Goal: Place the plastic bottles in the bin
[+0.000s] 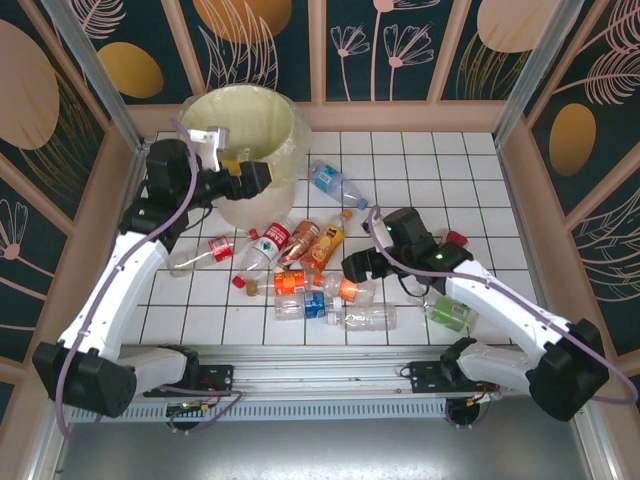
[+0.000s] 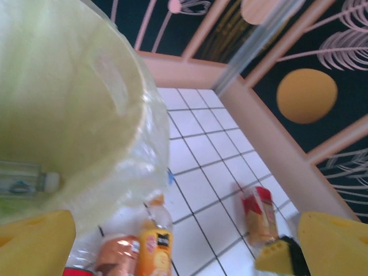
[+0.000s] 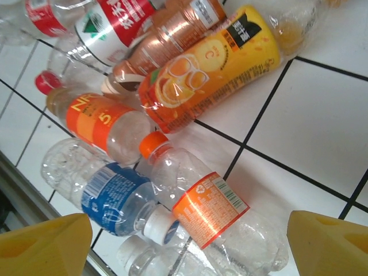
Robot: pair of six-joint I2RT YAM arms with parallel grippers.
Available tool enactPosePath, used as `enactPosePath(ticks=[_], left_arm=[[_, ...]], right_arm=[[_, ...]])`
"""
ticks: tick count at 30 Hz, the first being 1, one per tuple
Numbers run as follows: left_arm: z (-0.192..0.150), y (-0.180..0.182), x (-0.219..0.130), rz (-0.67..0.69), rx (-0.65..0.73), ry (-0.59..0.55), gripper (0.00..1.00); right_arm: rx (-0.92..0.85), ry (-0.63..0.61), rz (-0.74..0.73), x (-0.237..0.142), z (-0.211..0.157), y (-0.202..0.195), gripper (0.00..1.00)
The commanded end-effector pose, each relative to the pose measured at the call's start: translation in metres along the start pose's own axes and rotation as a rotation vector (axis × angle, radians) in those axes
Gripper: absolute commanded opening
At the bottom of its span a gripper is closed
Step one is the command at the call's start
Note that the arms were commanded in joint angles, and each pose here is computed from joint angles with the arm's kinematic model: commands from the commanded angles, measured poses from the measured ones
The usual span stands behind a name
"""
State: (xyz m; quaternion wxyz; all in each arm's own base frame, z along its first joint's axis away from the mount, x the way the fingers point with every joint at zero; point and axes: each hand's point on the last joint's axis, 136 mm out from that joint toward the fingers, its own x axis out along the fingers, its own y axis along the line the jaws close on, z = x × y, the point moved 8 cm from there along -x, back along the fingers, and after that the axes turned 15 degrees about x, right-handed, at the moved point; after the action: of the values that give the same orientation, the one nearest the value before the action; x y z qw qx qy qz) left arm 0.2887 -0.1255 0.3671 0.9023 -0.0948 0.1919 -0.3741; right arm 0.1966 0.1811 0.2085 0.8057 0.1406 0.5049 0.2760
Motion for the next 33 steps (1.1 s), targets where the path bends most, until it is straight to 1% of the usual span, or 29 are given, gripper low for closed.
enactPosePath(ticks=[1, 6, 10, 16, 26, 33], left_arm=[[-0.007, -0.022, -0.007, -0.145, 0.028, -0.041, 0.99], [-0.039, -0.030, 0.000, -0.240, 0.041, 0.029, 0.99], [-0.050, -0.027, 0.009, -0.247, 0.060, 0.068, 0.99], [-0.051, -0.025, 0.018, -0.274, 0.046, 0.085, 0.99], [-0.044, -0.041, 0.013, -0.391, 0.072, 0.028, 0.99], [-0.036, -0.039, 0.020, -0.384, 0.087, 0.039, 0.99]], right_arm=[[-0.012, 0.026, -0.027, 0.010, 0.002, 0.001, 0.88], [0.006, 0.115, -0.087, 0.037, -0.008, -0.007, 0.86], [-0.007, 0.145, -0.141, 0.050, -0.013, -0.010, 0.86], [-0.010, 0.155, -0.170, 0.059, -0.015, -0.011, 0.84], [-0.038, 0.221, -0.207, 0.078, -0.029, -0.012, 0.85], [-0.033, 0.205, -0.263, 0.083, -0.029, -0.019, 0.85]])
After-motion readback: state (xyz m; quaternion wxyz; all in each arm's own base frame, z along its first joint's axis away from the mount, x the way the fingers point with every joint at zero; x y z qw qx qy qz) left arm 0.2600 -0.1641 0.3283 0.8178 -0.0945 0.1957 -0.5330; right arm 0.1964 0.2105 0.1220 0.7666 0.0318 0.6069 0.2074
